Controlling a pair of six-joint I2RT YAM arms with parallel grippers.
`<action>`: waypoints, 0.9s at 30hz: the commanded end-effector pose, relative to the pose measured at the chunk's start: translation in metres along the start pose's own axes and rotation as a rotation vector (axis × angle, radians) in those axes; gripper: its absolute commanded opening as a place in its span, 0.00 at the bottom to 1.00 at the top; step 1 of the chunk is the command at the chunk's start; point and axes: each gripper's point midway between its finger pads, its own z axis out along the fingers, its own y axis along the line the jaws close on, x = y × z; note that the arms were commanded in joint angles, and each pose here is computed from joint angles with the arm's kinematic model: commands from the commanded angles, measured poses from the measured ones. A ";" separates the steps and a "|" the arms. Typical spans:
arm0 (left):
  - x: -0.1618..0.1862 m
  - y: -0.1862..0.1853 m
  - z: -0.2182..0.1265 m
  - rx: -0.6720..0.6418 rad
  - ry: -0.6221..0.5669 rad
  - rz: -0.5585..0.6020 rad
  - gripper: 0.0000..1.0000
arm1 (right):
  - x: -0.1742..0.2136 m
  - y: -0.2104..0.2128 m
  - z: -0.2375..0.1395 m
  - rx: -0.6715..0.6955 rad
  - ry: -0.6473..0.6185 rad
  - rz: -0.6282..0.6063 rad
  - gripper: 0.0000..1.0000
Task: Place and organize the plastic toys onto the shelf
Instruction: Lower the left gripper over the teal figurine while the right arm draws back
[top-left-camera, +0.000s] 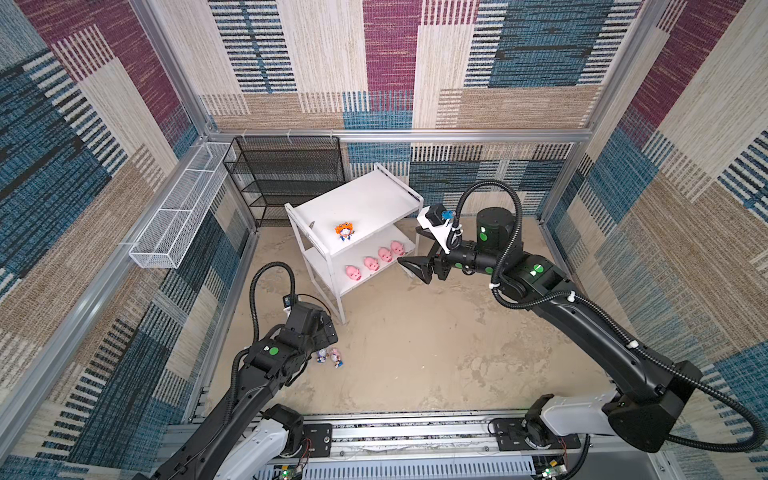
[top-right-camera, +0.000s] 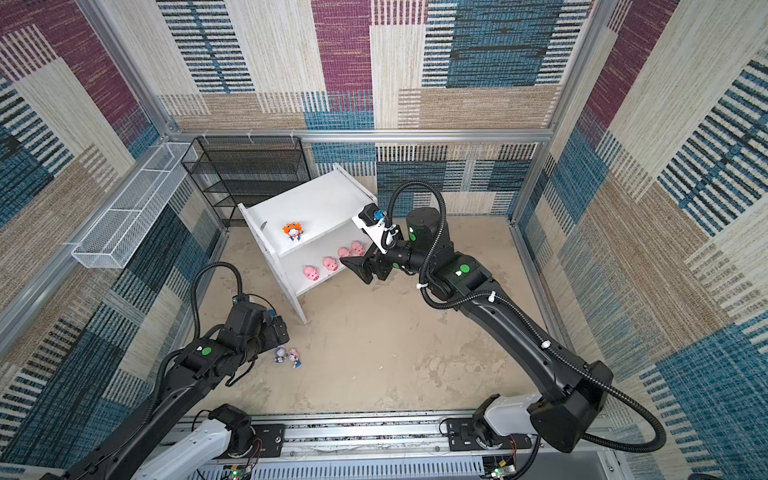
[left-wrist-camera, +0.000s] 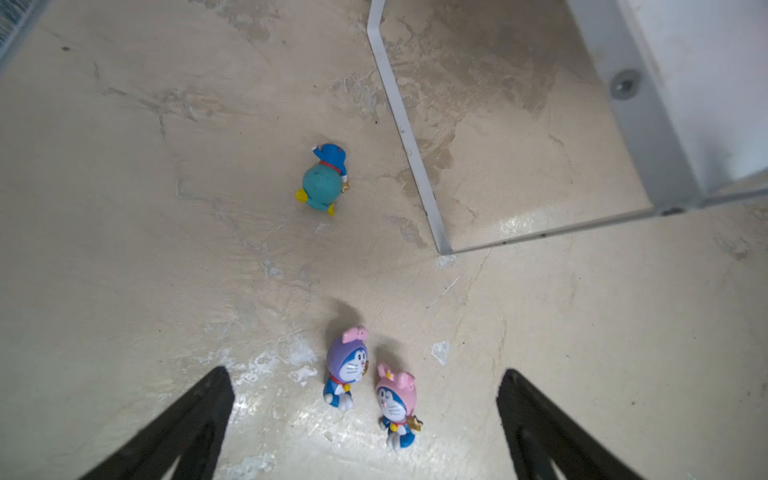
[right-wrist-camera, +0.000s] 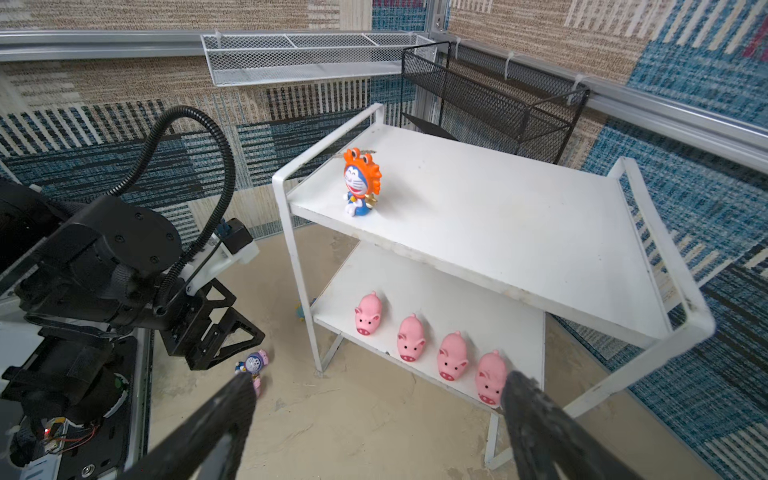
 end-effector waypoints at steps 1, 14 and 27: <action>-0.004 -0.015 0.011 0.088 0.035 -0.030 0.99 | -0.004 -0.001 -0.003 0.009 -0.008 0.035 0.94; -0.018 0.041 0.056 -0.064 0.027 -0.263 0.93 | 0.017 0.011 -0.030 0.029 -0.053 0.067 1.00; -0.042 0.040 0.102 -0.020 0.044 -0.312 0.80 | 0.043 0.039 -0.056 -0.031 -0.100 0.063 1.00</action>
